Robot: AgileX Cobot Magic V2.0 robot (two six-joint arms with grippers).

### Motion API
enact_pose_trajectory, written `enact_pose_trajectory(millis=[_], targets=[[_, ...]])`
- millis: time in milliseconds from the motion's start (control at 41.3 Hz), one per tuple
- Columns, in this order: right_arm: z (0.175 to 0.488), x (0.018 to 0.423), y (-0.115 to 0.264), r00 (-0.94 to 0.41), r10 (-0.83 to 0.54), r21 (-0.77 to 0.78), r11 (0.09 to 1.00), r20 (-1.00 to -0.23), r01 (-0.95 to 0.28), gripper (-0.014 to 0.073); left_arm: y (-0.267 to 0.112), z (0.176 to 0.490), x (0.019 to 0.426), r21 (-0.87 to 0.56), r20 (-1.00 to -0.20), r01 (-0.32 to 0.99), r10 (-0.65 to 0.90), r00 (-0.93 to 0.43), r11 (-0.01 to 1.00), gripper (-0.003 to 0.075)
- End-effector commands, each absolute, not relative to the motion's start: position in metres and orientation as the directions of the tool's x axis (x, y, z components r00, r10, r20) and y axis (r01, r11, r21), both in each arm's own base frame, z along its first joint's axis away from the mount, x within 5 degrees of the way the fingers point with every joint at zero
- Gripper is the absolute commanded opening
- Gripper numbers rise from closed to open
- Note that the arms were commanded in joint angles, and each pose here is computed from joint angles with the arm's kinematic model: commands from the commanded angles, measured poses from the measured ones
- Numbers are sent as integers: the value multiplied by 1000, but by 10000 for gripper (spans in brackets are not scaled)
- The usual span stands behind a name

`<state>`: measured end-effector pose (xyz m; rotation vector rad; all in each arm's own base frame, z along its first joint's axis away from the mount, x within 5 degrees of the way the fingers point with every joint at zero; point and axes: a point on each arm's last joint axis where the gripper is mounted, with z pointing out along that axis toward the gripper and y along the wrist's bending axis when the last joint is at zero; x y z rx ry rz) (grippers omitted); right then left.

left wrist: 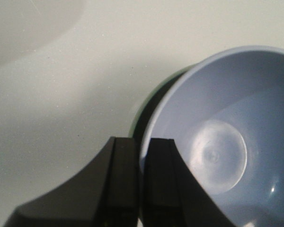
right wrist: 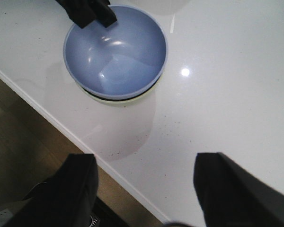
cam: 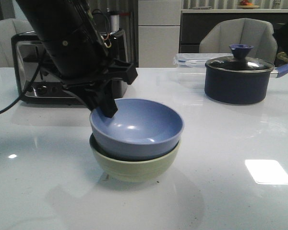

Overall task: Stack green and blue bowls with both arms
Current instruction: 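Lift the blue bowl and lower it into the green bowl, then open the left gripper and raise it away from the stacked bowls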

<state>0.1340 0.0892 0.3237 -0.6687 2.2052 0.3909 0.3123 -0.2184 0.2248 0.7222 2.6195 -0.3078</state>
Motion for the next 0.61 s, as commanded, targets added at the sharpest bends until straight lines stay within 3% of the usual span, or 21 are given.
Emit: enact_pose_trajectory(millis=[0,121,290,436,581], targets=[[338,136,91,-489,-302,48,812,-818,-582,540,-224,246,316,-110,-543,536,401,-738,837,96],[338,136,91,-489,-302,48,812,-818,-582,540,-225,242,318,-110,-540,535,402,-739,838,160],[338,136,91,-489,-302,48,812,-818,-582,540,-223,242,318,-94,-534,540,415,-737,837,339],[338,136,91,-489,-302,48,812,-818,-582,540,-215,254,315,-45,-534,555,449,-716,831,351],[338,136,91,-489,-302,48,812,-818,-582,540,-201,285,298,2,-543,572,481,-688,820,350]])
